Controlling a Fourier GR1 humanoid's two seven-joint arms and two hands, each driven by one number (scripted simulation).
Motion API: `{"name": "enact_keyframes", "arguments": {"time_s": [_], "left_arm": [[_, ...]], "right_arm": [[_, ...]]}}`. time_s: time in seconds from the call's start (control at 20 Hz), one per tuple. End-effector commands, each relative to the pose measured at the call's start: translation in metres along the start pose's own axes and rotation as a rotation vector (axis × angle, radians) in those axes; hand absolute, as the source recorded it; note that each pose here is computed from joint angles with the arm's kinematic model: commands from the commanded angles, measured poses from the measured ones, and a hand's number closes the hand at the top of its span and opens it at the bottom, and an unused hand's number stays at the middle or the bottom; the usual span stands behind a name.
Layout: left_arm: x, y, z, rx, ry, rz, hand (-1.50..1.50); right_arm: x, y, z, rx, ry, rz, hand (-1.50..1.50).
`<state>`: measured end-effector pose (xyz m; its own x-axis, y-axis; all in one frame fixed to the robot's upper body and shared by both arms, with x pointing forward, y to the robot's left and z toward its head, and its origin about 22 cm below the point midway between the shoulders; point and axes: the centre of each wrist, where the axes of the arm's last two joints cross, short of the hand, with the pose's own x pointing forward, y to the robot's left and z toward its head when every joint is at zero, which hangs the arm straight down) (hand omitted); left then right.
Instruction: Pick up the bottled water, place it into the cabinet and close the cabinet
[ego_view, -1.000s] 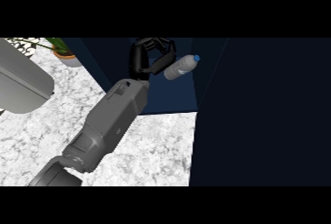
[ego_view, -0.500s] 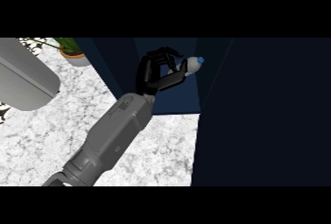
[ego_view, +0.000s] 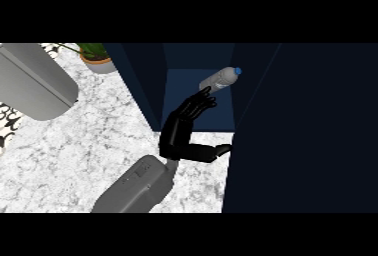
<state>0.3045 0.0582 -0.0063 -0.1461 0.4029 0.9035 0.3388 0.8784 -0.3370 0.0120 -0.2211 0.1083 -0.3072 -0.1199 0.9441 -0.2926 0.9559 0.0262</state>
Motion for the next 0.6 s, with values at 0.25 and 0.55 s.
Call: {"name": "enact_keyframes", "arguments": {"time_s": [0.25, 0.55], "left_arm": [[0.024, 0.041, 0.109, 0.114, -0.007, -0.017, -1.5], [0.048, 0.071, 0.156, 0.1, -0.023, 0.011, -1.5]], "right_arm": [[0.033, 0.004, -0.014, 0.014, -0.061, 0.08, -1.5], [0.035, 0.0, -0.016, 0.355, 0.007, 0.09, 1.5]]}}
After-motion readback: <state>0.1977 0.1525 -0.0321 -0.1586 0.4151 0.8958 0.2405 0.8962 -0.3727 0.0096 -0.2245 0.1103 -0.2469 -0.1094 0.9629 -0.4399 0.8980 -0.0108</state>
